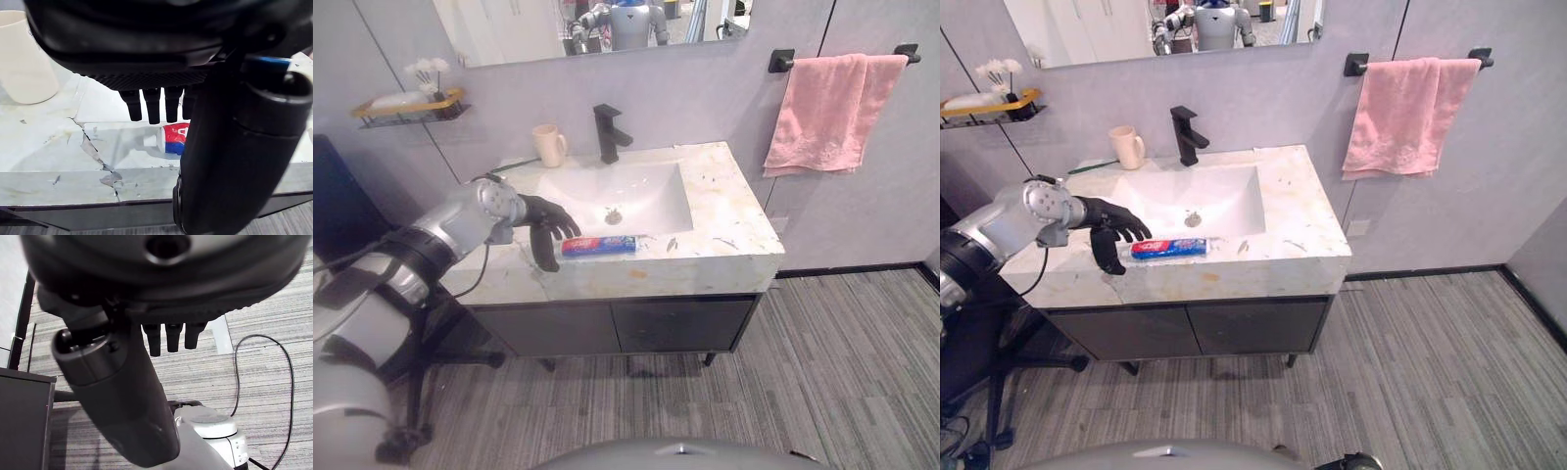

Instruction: Organize the bathroom.

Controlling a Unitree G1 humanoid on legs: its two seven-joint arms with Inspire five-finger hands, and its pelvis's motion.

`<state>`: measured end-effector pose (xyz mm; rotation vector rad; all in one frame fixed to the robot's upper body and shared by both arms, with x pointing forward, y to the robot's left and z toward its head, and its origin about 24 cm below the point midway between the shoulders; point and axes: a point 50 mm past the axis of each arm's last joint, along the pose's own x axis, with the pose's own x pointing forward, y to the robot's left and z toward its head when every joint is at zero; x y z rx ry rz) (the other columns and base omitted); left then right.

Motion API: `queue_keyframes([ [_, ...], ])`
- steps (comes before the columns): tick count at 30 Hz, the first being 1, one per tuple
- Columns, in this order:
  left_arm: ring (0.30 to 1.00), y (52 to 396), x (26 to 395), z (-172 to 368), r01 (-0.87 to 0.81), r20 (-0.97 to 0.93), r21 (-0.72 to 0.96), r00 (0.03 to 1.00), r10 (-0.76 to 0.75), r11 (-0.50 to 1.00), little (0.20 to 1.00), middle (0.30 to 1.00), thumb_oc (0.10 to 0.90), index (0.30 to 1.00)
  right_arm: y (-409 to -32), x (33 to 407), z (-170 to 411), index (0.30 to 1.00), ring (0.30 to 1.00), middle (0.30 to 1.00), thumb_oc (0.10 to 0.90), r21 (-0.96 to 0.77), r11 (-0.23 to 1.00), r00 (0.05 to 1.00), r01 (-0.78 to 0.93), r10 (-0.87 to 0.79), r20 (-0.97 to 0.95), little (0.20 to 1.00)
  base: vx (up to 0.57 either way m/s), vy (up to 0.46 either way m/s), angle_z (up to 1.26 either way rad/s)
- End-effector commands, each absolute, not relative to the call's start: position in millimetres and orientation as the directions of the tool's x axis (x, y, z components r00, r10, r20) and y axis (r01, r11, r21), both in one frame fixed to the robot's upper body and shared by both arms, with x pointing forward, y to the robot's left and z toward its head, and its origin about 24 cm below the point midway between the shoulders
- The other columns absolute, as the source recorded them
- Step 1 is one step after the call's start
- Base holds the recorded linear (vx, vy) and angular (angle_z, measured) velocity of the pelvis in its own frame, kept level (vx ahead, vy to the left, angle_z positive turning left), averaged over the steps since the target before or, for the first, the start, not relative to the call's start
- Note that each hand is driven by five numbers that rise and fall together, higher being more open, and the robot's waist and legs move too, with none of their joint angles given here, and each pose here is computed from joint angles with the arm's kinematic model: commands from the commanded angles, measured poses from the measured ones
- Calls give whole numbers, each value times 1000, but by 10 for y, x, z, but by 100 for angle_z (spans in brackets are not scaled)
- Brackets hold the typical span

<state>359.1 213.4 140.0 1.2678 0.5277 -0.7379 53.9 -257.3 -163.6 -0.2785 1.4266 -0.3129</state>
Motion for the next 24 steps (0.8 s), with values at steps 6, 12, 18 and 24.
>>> queue_keyframes([
  [6,900,2266,3778,2274,504,-485,845,863,-142,177,900,900,800,900,-2797,647,-1548,900,900,900,800,-439,897,146,48,-441,-885,900,0,0,0],
  [12,900,2238,3800,2230,453,-443,885,890,-110,107,900,900,800,900,-2779,630,-1557,900,900,900,800,-433,900,145,55,-436,-888,900,0,0,0],
  [18,900,2183,3824,2169,405,-395,907,913,-101,116,900,900,800,900,-2748,619,-1569,900,900,900,800,-430,902,143,48,-432,-890,900,0,0,0],
  [24,900,2176,3812,1989,400,-391,904,916,-84,153,900,900,800,900,-2737,621,-1573,900,900,900,800,-428,902,145,50,-431,-891,900,-7,2,-2],
])
